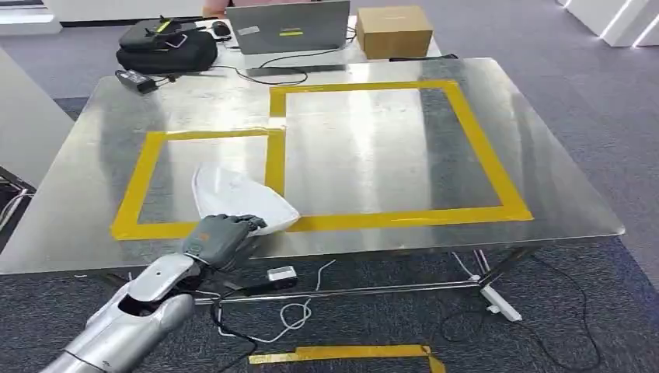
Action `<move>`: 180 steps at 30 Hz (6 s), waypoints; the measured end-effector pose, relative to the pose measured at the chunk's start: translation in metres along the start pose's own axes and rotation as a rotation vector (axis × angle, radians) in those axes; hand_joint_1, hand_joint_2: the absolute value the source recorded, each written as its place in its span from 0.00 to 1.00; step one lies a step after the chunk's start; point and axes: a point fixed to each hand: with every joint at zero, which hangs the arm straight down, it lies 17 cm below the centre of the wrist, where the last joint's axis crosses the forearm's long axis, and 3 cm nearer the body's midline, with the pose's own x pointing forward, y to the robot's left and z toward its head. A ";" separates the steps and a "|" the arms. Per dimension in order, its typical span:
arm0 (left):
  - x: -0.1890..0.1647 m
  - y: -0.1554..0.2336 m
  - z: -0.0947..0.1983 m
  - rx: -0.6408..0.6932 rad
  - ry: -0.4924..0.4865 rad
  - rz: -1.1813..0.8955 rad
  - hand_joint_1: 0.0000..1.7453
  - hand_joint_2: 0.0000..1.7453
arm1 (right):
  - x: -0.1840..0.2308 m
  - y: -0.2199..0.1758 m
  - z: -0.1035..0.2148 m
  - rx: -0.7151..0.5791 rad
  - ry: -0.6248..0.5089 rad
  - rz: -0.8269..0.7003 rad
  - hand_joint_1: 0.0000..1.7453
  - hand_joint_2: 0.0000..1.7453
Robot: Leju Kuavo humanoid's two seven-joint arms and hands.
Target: Take the parts from the cabinet and place them on the table.
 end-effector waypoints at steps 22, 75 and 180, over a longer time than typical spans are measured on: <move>-0.014 0.002 -0.007 0.011 0.023 -0.056 1.00 1.00 | 0.001 0.005 -0.002 0.005 0.014 0.007 0.00 0.00; -0.044 -0.005 0.020 0.031 0.108 0.015 0.00 0.00 | -0.022 0.024 0.009 0.023 0.025 0.077 0.00 0.00; -0.115 -0.260 0.415 -0.485 1.042 0.559 0.00 0.00 | -0.068 0.014 0.029 -0.074 0.105 -0.021 0.00 0.00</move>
